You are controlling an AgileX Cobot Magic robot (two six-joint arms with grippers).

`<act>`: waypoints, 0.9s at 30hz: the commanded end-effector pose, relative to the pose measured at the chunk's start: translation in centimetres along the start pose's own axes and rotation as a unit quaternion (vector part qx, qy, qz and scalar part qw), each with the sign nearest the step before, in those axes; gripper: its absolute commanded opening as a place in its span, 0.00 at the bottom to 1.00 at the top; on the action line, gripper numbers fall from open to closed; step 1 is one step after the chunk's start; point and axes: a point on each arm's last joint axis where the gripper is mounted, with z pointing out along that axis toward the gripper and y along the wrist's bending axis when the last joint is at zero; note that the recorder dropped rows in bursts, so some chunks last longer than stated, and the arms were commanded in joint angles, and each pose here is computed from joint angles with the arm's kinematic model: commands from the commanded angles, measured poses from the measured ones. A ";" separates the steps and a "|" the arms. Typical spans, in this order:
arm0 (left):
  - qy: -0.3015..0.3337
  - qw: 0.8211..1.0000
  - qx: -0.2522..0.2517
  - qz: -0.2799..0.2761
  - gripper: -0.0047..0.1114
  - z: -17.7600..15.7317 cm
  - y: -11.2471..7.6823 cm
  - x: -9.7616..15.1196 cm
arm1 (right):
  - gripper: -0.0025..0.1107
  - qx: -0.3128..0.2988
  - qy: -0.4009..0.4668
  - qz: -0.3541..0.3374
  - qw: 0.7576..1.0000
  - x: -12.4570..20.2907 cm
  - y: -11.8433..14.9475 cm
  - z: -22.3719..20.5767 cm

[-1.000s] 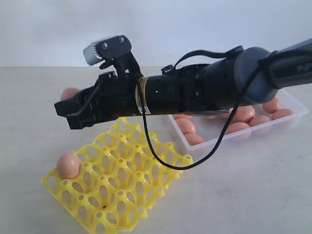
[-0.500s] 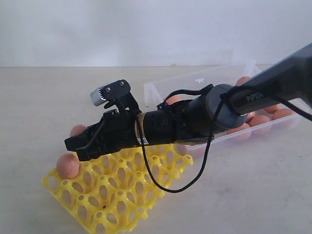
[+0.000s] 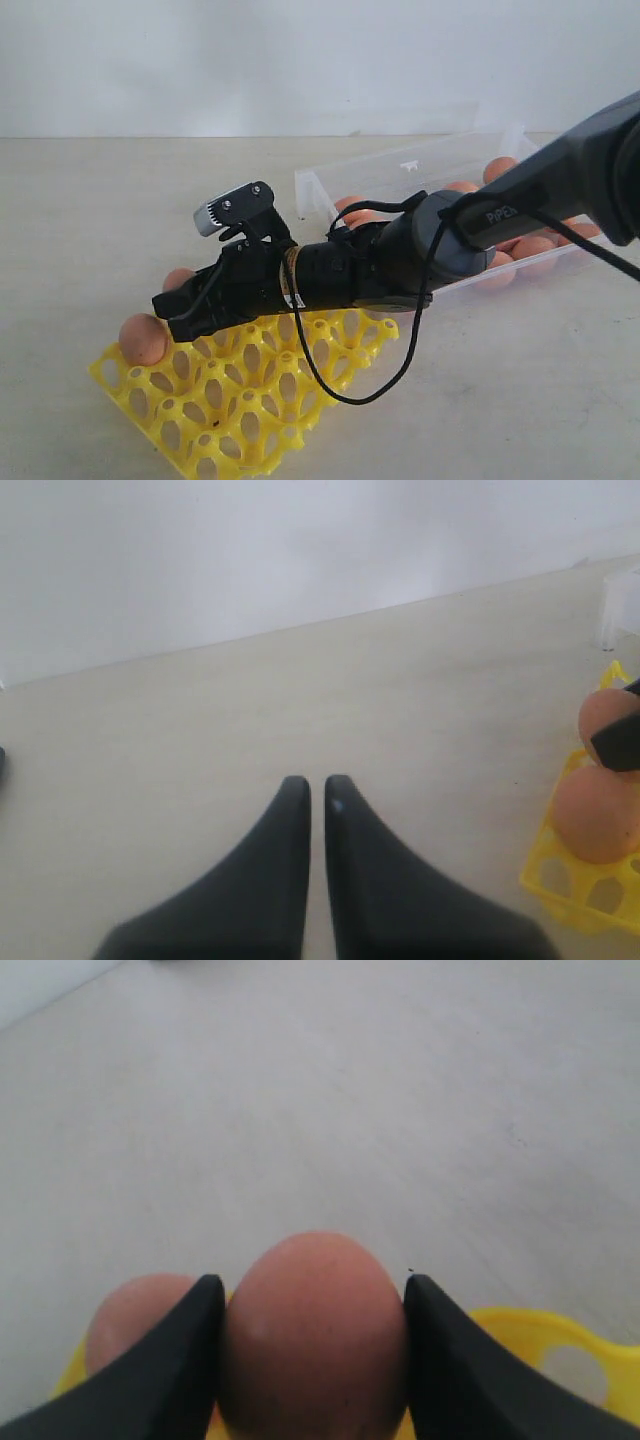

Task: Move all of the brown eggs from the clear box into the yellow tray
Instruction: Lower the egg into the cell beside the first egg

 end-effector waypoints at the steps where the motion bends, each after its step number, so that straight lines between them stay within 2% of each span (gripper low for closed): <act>1: -0.001 1.000 0.004 -0.002 0.08 0.0 -0.1 0.1 | 0.02 0.001 -0.006 -0.005 1.000 0.2 -0.2 0.2; 6: -0.001 1.000 0.004 -0.002 0.08 0.0 -0.1 0.1 | 0.04 0.005 -0.010 0.002 1.000 0.1 -0.3 0.2; 8: -0.001 1.000 0.004 -0.002 0.08 0.0 -0.1 0.1 | 0.08 0.008 -0.013 0.007 1.000 0.0 -0.3 0.2; 14: -0.001 1.000 0.004 -0.002 0.08 0.0 -0.1 0.1 | 0.31 0.010 -0.016 0.009 1.000 0.0 -0.4 0.2; 16: -0.001 1.000 0.004 -0.002 0.08 0.0 -0.1 0.1 | 0.35 0.010 -0.016 0.009 1.000 0.0 -0.4 0.2; 27: -0.001 1.000 0.004 -0.002 0.08 0.0 -0.1 0.1 | 0.34 0.022 -0.005 0.007 1.000 0.2 -0.6 0.2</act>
